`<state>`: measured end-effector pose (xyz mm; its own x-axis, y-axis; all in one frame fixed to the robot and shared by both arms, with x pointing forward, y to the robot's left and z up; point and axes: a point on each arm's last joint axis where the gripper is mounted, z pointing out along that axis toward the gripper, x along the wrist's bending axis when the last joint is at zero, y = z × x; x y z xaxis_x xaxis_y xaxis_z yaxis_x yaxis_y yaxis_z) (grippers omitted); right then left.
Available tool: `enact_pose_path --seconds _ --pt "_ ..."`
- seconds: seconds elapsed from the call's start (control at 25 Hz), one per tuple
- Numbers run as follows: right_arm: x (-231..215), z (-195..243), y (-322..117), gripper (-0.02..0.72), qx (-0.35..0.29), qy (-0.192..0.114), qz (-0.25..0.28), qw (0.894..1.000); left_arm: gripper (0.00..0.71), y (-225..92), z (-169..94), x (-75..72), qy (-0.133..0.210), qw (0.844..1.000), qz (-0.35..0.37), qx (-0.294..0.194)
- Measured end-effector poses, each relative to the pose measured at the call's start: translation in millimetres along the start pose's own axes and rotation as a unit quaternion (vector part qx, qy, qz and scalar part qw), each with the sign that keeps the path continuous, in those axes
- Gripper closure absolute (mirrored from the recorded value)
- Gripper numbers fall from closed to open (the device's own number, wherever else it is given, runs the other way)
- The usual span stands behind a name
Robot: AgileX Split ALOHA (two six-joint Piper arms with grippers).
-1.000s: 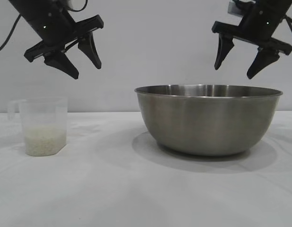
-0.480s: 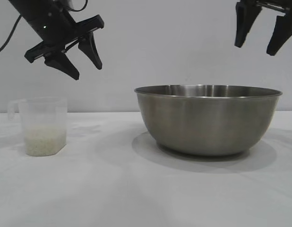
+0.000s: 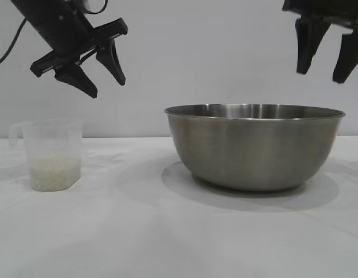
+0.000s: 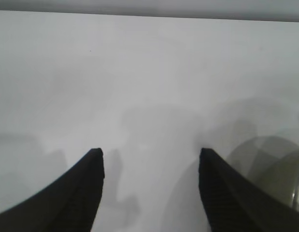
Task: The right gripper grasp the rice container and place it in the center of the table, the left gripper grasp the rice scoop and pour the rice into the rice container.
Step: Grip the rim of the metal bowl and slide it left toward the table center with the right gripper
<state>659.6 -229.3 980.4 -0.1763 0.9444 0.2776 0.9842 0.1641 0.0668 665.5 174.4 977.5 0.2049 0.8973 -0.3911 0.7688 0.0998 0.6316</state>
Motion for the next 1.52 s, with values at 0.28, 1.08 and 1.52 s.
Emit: enact_pose_path --seconds 0.28,1.08,1.52 --pt "6 29 3 0.261 0.03 0.014 0.0 0.999 0.331 0 0 0.0 0.0 1.0 0.0 0.0" --pt "40 49 1 0.703 0.047 0.004 -0.045 0.998 0.331 -1 0 -0.8 -0.004 1.0 0.0 0.008" --pt "93 67 -10 0.703 0.072 0.007 -0.107 0.992 0.331 -1 0 -0.8 -0.004 1.0 0.0 0.008"
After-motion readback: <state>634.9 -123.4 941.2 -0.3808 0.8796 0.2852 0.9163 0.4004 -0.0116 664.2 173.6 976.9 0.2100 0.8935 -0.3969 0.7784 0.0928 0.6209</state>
